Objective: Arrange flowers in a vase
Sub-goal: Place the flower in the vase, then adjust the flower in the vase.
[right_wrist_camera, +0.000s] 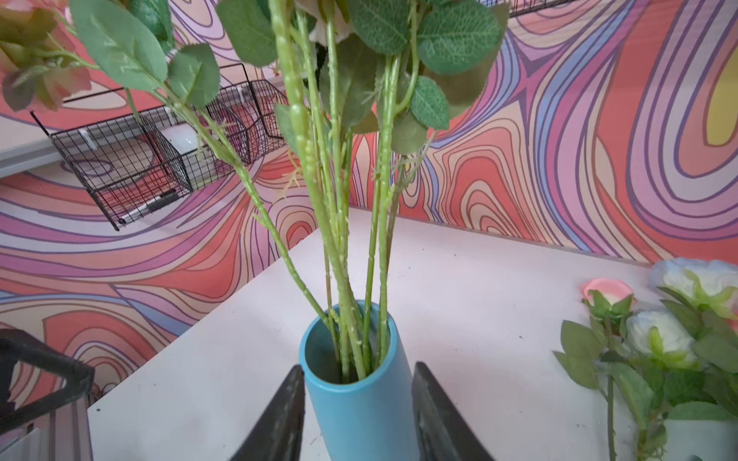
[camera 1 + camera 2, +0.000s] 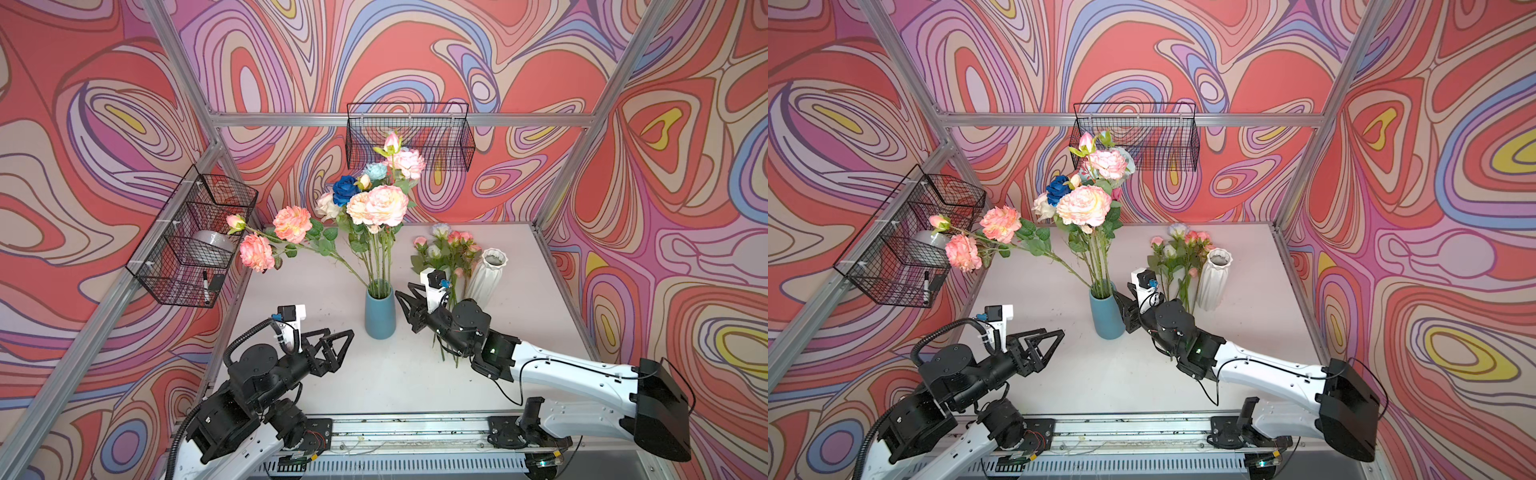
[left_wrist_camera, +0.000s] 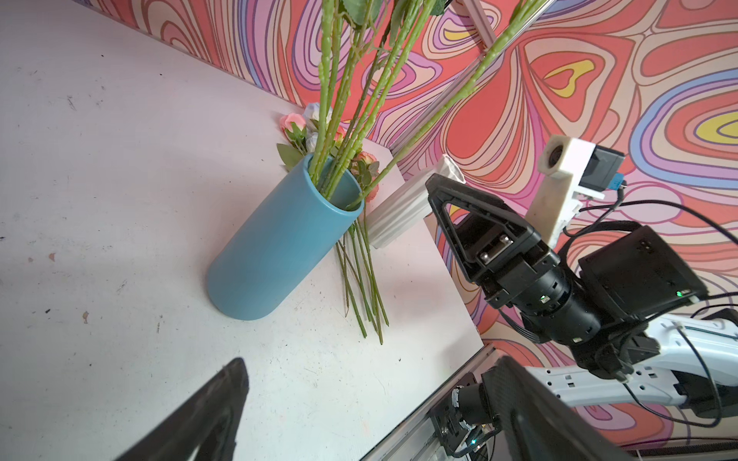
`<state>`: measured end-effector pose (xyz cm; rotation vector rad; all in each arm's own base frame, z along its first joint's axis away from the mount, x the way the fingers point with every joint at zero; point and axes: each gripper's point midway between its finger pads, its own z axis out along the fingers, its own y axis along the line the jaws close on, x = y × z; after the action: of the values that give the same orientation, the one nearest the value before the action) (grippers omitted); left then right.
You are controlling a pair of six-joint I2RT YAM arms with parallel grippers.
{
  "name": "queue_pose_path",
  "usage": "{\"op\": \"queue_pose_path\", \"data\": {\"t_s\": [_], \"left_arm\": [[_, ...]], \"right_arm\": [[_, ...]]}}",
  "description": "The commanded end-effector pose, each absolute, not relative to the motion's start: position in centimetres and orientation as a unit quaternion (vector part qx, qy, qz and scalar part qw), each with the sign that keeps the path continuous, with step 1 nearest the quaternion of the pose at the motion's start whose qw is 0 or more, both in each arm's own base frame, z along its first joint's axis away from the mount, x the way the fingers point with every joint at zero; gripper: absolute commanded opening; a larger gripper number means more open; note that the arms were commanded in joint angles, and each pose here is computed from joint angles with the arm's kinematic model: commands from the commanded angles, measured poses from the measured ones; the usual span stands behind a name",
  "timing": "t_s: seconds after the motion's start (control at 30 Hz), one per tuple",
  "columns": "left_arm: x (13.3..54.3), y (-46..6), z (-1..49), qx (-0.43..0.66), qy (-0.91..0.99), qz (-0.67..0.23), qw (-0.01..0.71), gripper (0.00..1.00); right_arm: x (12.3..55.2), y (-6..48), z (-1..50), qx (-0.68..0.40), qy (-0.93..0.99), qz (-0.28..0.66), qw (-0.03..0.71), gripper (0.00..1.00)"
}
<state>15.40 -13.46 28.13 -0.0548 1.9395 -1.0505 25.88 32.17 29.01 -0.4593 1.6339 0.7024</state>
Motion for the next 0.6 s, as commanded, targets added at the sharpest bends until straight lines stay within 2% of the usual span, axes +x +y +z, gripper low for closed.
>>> {"op": "queue_pose_path", "data": {"t_s": [0.0, 0.13, 0.4, 0.47, 0.57], "left_arm": [[15.7, -13.9, 28.4, -0.023, 0.781, -0.433, 0.450, 0.98], [15.8, -14.1, 28.6, -0.020, 0.781, -0.435, 0.448, 0.97], [15.5, -13.8, 28.6, -0.022, 0.779, -0.435, 0.450, 0.97], [15.4, -13.8, 28.6, -0.022, 0.779, -0.435, 0.451, 0.97], [15.4, -13.7, 28.6, -0.022, 0.780, -0.434, 0.451, 0.97]], "right_arm": [[25.3, 34.0, 30.5, -0.249, 0.710, 0.311, 0.581, 0.49], [26.1, 35.8, 33.0, -0.287, 0.700, 0.299, 0.581, 0.49], [30.9, 35.3, 36.2, -0.263, 0.699, 0.280, 0.603, 0.49], [31.5, 35.5, 36.4, -0.265, 0.700, 0.281, 0.600, 0.44], [31.5, 36.1, 36.0, -0.275, 0.701, 0.287, 0.593, 0.29]]}}
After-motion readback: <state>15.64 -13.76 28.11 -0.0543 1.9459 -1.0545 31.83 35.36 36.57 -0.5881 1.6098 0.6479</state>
